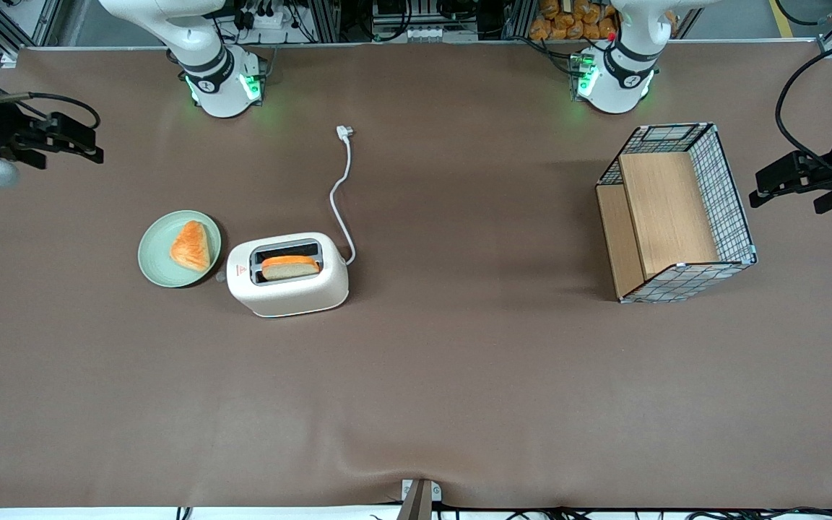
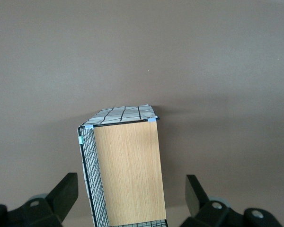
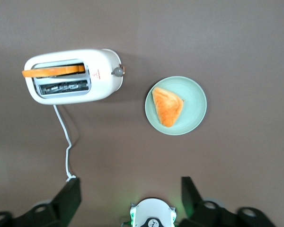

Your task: Press toaster button with right arm

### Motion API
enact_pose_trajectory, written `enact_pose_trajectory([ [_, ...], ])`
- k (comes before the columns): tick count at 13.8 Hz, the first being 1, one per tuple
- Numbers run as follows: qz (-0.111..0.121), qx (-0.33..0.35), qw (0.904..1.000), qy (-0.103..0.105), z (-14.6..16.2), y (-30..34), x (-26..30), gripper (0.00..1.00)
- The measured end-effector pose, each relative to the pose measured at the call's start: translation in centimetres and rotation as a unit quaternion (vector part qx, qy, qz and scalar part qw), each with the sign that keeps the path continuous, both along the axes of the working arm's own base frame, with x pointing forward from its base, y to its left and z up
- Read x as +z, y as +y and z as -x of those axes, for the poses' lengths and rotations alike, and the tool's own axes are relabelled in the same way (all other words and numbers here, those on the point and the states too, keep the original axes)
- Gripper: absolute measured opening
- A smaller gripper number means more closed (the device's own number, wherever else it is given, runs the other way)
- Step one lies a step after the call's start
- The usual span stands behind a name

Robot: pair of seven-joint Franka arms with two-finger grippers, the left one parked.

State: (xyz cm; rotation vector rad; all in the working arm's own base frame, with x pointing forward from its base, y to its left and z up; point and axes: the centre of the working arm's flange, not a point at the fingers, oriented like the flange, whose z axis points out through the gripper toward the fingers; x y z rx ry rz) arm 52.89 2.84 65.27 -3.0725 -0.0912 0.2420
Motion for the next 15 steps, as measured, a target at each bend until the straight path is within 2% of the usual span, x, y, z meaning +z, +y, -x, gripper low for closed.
enact_pose_trajectory([
  [4, 0.0, -0.006, 0.9987, -0.051, 0.7, -0.5, 1.0, 1.0],
  [5, 0.0, -0.007, 0.9983, -0.058, 0.9, -0.6, 0.8, 1.0],
  [9, 0.018, -0.006, 0.9977, -0.065, 1.3, -0.9, 0.1, 1.0],
  [15, 0.022, -0.008, 0.9971, -0.072, 1.3, -1.2, 0.5, 1.0],
])
